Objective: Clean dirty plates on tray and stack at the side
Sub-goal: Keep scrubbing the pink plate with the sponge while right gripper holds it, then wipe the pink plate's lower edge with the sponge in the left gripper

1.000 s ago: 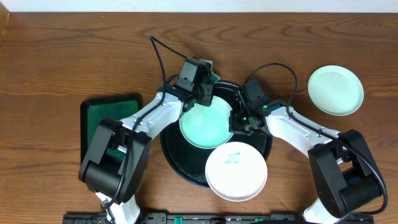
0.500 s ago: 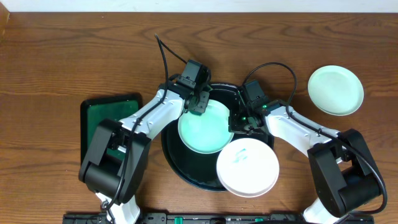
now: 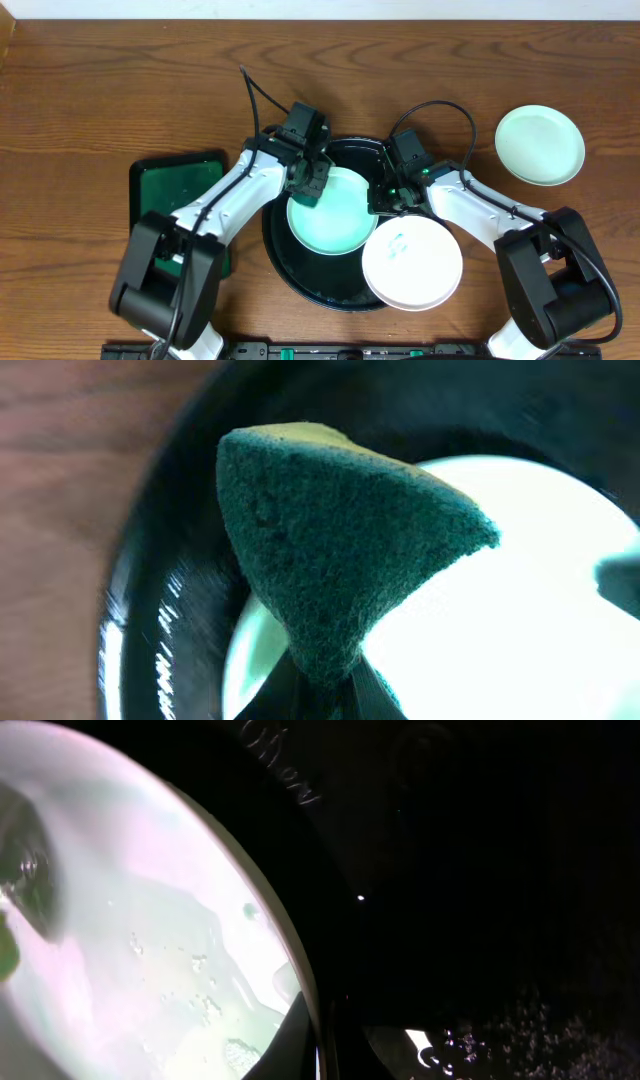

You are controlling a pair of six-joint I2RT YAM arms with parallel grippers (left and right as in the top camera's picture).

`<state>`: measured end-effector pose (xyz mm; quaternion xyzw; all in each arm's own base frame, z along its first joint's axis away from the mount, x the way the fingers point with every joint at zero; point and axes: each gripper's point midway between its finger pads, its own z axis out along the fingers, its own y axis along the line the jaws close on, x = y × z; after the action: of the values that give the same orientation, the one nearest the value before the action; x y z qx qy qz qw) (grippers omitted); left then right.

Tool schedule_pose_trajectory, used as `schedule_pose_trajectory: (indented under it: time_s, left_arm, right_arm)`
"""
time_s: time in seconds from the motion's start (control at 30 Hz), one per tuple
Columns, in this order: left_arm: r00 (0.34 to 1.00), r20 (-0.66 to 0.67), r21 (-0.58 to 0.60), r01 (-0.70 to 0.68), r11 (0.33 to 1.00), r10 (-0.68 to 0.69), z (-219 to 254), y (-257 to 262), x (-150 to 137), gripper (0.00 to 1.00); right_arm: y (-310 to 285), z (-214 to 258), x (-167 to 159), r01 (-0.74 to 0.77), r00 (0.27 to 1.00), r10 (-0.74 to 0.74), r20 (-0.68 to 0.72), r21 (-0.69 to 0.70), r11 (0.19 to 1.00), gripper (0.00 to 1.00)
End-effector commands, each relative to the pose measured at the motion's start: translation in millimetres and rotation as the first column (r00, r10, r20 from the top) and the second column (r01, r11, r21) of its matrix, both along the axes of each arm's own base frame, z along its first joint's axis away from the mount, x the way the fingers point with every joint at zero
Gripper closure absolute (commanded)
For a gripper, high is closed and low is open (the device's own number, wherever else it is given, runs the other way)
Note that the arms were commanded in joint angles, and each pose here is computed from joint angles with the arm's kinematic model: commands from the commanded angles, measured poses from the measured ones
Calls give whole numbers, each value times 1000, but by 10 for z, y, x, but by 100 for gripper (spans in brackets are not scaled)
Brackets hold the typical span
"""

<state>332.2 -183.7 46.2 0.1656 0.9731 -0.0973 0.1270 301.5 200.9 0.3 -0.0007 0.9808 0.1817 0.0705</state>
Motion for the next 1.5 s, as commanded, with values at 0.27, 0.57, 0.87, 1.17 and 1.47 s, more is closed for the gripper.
schedule_pose_trajectory:
  time_s: [0.27, 0.57, 0.87, 1.17, 1.47]
  left_arm:
    - [985, -166, -255, -7, 967, -37, 255, -333, -438, 93]
    - [942, -336, -333, -140, 932, 21, 39, -475, -642, 93]
    - [885, -466, -421, -227, 878, 5, -24, -776, -743, 93]
    - [854, -519, -374, -234, 898, 6, -276, -847, -859, 92]
    - [873, -459, -161, -266, 951, 167, -764, -483, -706, 93]
  right_arm:
    - [-180, -235, -125, 11, 998, -15, -55, -78, 997, 99]
    - [-178, -234, -119, 11, 999, -15, -53, -77, 997, 99]
    - [-182, -236, -129, 11, 998, -16, -57, -79, 997, 99]
    - [-182, -236, -130, 11, 998, -15, -57, -79, 997, 99]
    - [-195, -242, -156, 10, 998, -15, -68, -85, 996, 99]
